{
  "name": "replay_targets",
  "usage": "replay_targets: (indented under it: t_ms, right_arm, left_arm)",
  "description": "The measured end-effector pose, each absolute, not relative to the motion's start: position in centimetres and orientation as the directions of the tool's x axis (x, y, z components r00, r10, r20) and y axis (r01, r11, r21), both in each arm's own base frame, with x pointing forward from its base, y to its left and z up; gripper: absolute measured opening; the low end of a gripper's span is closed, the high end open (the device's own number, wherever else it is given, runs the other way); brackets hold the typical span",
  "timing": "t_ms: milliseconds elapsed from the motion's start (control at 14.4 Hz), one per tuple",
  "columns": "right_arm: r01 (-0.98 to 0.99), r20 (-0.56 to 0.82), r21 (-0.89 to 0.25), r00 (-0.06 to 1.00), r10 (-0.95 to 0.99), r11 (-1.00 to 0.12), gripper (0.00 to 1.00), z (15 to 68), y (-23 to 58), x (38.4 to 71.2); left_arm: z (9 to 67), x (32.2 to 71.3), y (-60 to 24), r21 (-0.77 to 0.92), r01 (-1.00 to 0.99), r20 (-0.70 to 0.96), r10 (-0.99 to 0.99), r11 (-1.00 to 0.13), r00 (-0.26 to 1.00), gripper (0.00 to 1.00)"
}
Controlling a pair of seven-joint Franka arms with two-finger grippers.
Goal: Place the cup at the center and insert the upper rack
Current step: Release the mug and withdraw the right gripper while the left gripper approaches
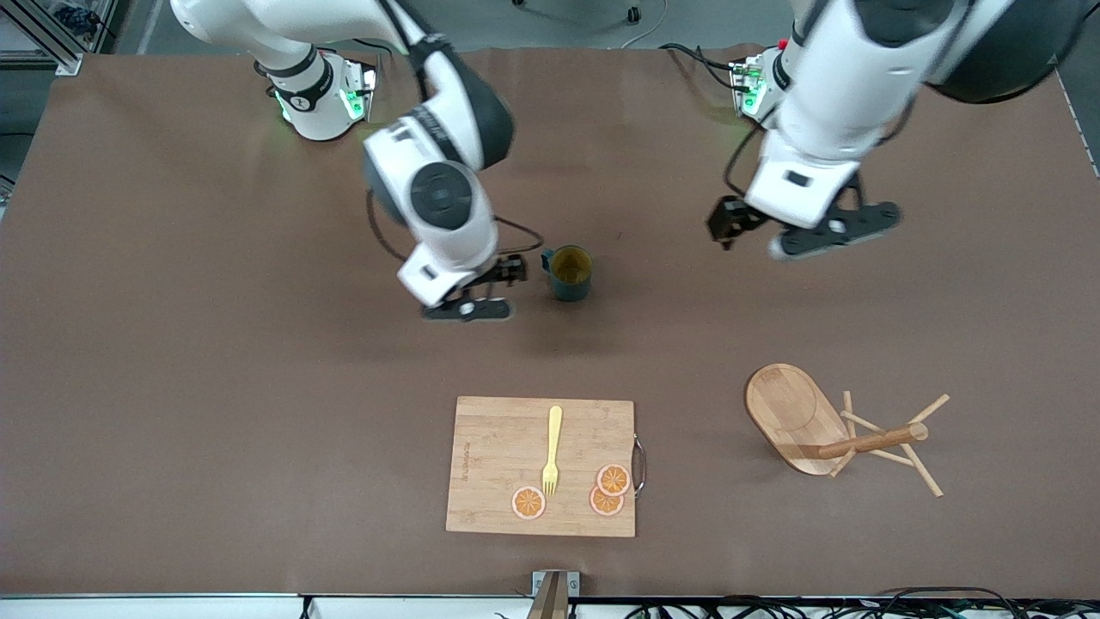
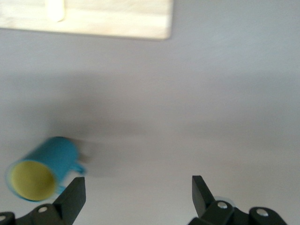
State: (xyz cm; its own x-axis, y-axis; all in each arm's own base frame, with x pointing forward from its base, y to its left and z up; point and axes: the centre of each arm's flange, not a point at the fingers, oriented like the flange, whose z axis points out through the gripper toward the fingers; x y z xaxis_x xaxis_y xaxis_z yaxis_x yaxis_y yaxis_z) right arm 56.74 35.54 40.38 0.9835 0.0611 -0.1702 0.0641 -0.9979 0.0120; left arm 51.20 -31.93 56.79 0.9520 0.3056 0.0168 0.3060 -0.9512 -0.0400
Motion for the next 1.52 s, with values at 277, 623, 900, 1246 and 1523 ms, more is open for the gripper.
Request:
replay_targets:
  t_ms: [277,623,900,1246,1523]
  right_arm:
    - [0.081,-0.194,0.010,0.978,0.077,-0.997,1.00,45.5,16.6,62.5]
    - [-0.053,-0.220,0.008,0.974,-0.053,-0.999,1.00,49.8,-0.6,63.6]
    - [-0.031,-0.204,0.063,0.978,-0.043,-0.998,1.00,52.1,-4.0,63.1]
    - [0.033,-0.189,0.046,0.982,0.024,-0.998,1.00,55.6,-6.7,62.0]
    - [0.022,-0.156,0.051,0.988,0.013,-0.998,1.00,57.2,-6.9,62.2]
  left_arm:
    - [51.8,47.0,-41.4,-0.115,0.408,0.119,0.395,-0.906,0.911,1.00]
    - [40.1,39.7,-52.5,-0.213,0.506,0.276,0.445,-0.836,0.852,1.00]
    - [32.5,34.8,-58.1,-0.200,0.592,0.402,0.486,-0.780,0.776,1.00]
    - [23.7,28.8,-62.1,-0.194,0.584,0.546,0.408,-0.788,0.732,1.00]
    - [20.9,28.1,-63.1,-0.142,0.603,0.620,0.404,-0.785,0.672,0.98]
